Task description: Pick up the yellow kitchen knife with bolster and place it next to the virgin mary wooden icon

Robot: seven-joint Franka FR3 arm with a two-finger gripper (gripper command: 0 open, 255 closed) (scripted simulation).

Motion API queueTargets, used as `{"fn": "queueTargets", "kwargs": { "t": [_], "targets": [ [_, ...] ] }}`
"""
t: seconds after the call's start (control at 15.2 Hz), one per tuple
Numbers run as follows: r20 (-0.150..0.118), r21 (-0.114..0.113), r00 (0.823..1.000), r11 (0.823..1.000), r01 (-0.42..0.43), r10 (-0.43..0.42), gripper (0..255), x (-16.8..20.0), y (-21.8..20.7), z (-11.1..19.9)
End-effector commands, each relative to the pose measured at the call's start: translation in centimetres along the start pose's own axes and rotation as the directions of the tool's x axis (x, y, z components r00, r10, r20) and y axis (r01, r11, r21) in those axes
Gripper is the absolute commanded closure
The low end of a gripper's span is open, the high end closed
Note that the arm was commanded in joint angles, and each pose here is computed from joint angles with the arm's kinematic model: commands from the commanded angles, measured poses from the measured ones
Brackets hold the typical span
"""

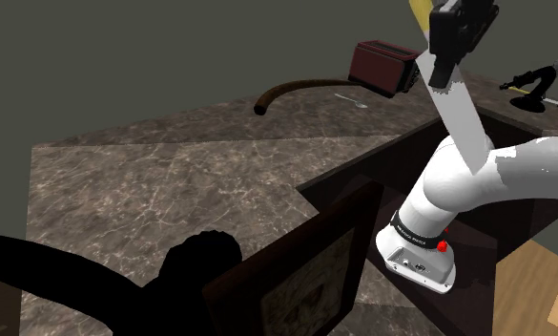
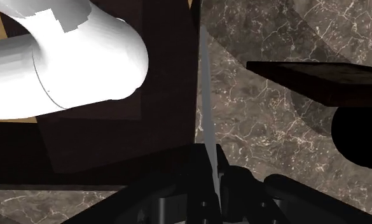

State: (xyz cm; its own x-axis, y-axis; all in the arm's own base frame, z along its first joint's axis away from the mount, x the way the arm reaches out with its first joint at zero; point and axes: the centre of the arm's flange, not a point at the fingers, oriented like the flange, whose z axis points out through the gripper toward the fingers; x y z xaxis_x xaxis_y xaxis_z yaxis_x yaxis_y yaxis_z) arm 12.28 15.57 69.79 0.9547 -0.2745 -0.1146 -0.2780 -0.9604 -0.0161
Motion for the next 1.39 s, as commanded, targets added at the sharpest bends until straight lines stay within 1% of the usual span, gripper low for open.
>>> {"fn": "queueTargets", "kwargs": {
  "t": [0.0,0.66,1.32],
  "targets": [
    [0.002,0.000,1.000,1.000,0.000,0.000,255,-2.5,-1.5,0.5],
    [0.002,0.000,1.000,1.000,0.000,0.000,255,-13.6,-7.7,1.9],
    [0.002,0.000,1.000,1.000,0.000,0.000,255,-13.0,-7.6,7.1]
  ]
}}
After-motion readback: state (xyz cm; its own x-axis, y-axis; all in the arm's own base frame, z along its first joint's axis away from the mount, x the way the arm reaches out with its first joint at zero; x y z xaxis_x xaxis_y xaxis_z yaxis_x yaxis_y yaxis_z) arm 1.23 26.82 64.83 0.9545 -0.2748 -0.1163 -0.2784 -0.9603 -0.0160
